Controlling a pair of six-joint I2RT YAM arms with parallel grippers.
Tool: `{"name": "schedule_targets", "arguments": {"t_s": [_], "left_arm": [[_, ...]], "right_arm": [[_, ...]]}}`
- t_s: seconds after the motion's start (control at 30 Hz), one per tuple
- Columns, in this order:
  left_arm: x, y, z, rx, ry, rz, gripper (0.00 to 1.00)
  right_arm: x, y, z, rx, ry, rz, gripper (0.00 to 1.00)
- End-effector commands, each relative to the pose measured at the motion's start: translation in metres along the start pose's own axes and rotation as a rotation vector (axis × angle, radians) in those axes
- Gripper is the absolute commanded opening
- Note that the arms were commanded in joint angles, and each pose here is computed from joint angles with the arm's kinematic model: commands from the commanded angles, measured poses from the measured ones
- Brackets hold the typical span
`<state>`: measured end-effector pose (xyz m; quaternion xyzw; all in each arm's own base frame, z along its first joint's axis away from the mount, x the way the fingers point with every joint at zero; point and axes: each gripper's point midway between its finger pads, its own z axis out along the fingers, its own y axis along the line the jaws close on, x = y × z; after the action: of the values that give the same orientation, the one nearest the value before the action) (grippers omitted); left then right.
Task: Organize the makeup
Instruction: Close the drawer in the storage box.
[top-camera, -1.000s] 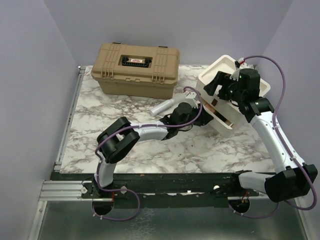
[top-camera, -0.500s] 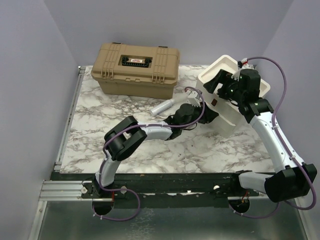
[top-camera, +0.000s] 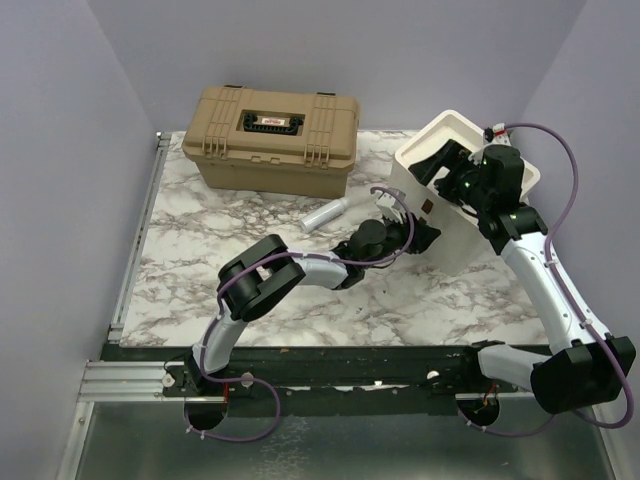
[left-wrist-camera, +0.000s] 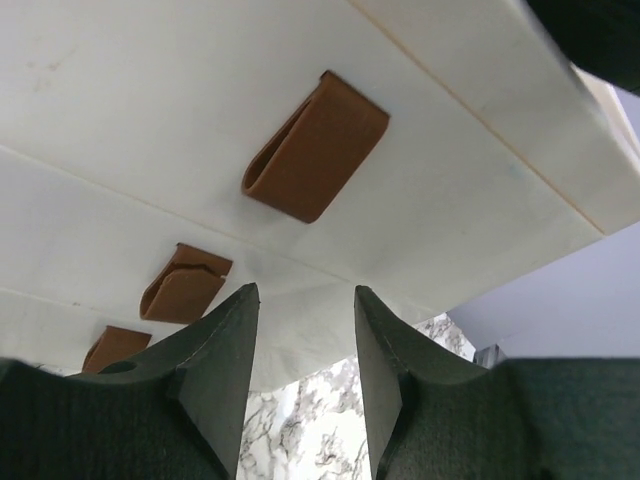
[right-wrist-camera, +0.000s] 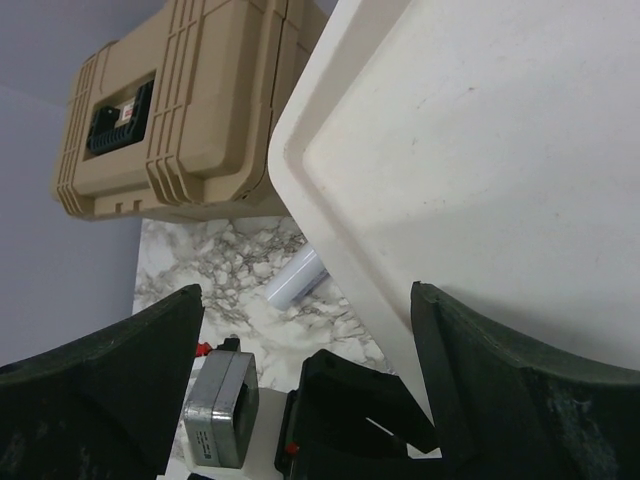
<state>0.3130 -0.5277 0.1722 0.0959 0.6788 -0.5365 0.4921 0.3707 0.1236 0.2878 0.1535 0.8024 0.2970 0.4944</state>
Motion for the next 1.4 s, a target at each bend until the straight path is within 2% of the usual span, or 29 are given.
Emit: {"name": "schedule_targets", "arguments": {"t_s": [0.0, 0.17, 0.37, 0.7, 1.1, 1.37], "left_arm": [[0.003, -0.004, -0.005, 0.027, 0.001, 0.002, 0.46], [0.006, 0.000, -0.010, 0.015, 0.016, -0.013, 0.53], [0.003, 0.001, -0.003, 0.033, 0.029, -0.028, 0.57], [0.002, -0.004, 0.018, 0.043, 0.069, -0.025, 0.57], [0.008, -0.016, -0.012, 0.136, 0.162, 0.057, 0.61], [-0.002, 0.005, -0.041, 0.109, 0.181, 0.123, 0.62]], "right_arm": [[0.029, -0.009, -0.007, 0.056, 0.124, -0.019, 0.91], [0.011, -0.024, -0.008, 0.157, 0.081, -0.096, 0.92], [0.016, -0.019, -0.005, 0.109, 0.127, -0.103, 0.93], [0.022, -0.012, -0.008, 0.058, 0.139, -0.034, 0.95], [0.012, -0.019, -0.005, 0.074, 0.148, -0.055, 0.96], [0.022, -0.016, -0.004, 0.027, 0.180, -0.035, 0.96]]}}
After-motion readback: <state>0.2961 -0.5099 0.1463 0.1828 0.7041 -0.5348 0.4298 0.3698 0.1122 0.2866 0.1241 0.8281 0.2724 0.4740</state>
